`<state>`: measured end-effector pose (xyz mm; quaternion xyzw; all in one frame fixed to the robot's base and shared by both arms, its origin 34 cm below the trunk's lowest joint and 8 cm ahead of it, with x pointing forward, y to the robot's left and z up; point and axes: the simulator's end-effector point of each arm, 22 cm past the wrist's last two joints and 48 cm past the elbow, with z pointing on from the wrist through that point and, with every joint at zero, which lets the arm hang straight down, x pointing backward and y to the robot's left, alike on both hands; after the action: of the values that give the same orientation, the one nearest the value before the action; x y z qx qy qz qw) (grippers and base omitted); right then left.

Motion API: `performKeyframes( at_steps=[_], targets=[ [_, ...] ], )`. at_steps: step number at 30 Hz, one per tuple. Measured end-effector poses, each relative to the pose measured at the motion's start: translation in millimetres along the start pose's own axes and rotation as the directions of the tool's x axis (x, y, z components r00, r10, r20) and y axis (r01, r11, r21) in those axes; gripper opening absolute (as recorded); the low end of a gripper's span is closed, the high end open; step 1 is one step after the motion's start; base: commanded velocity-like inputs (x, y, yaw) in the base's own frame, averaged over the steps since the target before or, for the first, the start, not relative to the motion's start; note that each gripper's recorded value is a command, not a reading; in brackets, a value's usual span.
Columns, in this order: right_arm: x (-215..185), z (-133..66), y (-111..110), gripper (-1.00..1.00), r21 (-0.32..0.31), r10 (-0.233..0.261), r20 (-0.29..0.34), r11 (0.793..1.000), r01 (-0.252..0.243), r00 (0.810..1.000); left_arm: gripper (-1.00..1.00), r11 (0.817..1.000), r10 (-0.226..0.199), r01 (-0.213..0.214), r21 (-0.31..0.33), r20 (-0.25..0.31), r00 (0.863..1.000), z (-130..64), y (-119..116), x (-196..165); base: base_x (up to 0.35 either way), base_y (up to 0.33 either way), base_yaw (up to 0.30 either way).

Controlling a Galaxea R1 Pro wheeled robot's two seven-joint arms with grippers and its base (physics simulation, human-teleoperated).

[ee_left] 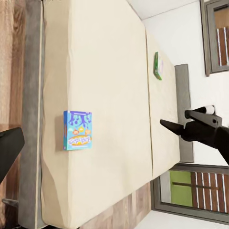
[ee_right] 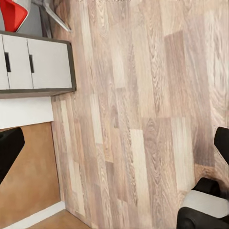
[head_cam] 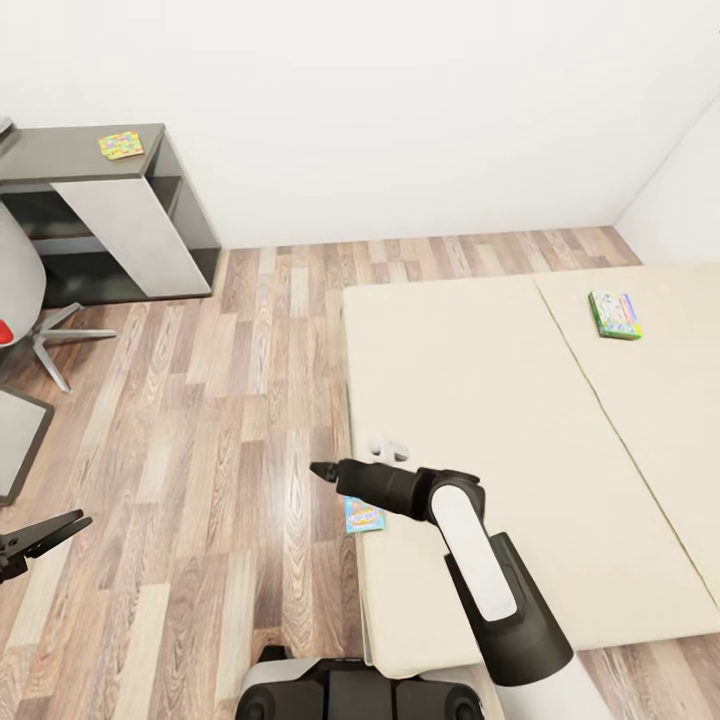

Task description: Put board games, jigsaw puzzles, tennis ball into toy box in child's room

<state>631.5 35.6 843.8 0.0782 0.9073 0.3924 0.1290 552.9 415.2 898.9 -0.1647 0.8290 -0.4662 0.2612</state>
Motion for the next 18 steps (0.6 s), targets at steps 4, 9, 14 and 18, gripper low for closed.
performKeyframes(
  at_steps=[4, 9, 14, 18],
  targets=[
    [1.6, -1.3, -11.3, 1.0, 0.043, -0.007, 0.031, 0.999, 0.006, 0.999, 1.0, 1.0, 0.004, -0.004, 0.001, 0.001, 1.0, -0.5, -1.9, -0.6, 0.0, 0.0, 0.0],
    [1.0, -3.7, -12.7, 1.0, 0.054, -0.02, 0.051, 0.998, 0.017, 0.998, 1.0, 1.0, 0.009, -0.009, 0.005, 0.004, 1.0, -1.3, -4.8, -1.8, 0.0, 0.0, 0.0],
    [3.3, -6.7, -16.9, 1.0, 0.063, -0.02, 0.064, 0.998, 0.016, 0.998, 1.0, 1.0, 0.015, -0.015, 0.008, 0.008, 1.0, -2.3, -7.9, -3.3, 0.0, 0.0, 0.0],
    [5.8, -10.0, -24.3, 1.0, 0.077, -0.014, 0.079, 0.997, 0.008, 0.997, 1.0, 1.0, 0.019, -0.019, 0.012, 0.011, 1.0, -3.2, -10.5, -4.6, 0.0, 0.0, 0.0]
  ],
)
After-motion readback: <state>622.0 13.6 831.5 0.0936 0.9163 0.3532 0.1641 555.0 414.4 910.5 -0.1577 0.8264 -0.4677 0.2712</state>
